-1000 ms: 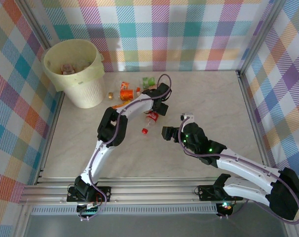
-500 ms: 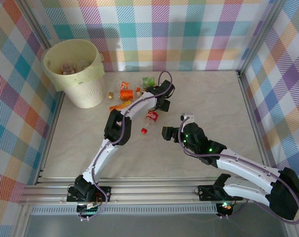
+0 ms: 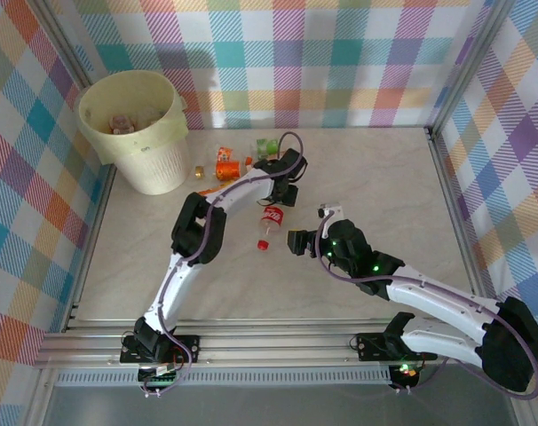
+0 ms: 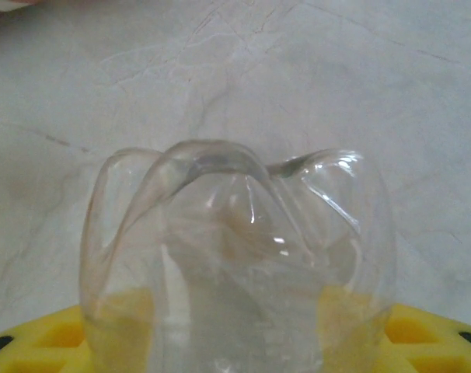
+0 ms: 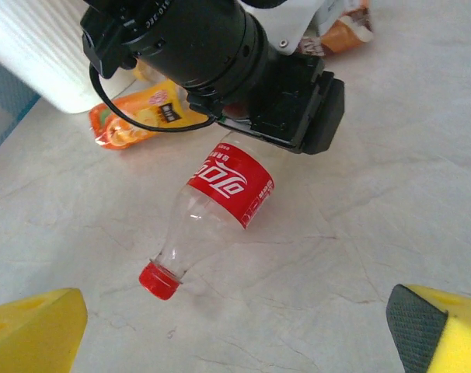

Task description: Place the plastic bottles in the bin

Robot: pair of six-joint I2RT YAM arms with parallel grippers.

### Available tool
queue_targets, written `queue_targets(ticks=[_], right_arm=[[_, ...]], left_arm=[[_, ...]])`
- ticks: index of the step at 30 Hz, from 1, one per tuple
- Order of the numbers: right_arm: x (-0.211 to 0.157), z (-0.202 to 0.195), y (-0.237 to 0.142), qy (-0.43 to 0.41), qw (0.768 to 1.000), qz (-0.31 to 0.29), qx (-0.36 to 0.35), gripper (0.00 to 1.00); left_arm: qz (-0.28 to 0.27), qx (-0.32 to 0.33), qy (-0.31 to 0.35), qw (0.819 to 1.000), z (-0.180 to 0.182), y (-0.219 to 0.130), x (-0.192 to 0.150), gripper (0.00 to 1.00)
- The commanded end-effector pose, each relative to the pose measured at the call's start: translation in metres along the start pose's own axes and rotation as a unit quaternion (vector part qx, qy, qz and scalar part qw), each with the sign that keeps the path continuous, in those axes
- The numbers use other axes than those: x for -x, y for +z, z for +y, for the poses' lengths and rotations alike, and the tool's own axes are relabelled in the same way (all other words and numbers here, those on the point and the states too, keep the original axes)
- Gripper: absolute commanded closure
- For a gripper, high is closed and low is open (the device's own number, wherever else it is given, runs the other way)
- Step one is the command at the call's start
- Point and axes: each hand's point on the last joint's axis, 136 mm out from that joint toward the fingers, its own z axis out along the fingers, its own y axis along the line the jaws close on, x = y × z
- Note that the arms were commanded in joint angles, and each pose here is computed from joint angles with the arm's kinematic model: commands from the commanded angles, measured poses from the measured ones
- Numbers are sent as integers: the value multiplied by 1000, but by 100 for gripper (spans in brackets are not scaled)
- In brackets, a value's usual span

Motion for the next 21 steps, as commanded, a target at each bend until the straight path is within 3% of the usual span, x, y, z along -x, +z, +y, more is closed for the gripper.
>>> queue_targets(ticks=[1,12,21], right_arm=[[8,27,0,-52,996,-13,66,0],[14,70,0,-90,981,-12,173,0],[22,99,10,-90,969,-5,231,0]], left_arm=[[-87,-63,-21,994,-12,-53,37,45],[-232,-130,-78,961,22,-126,39,46],[-362,-144,-160,907,83,-203,33,47]])
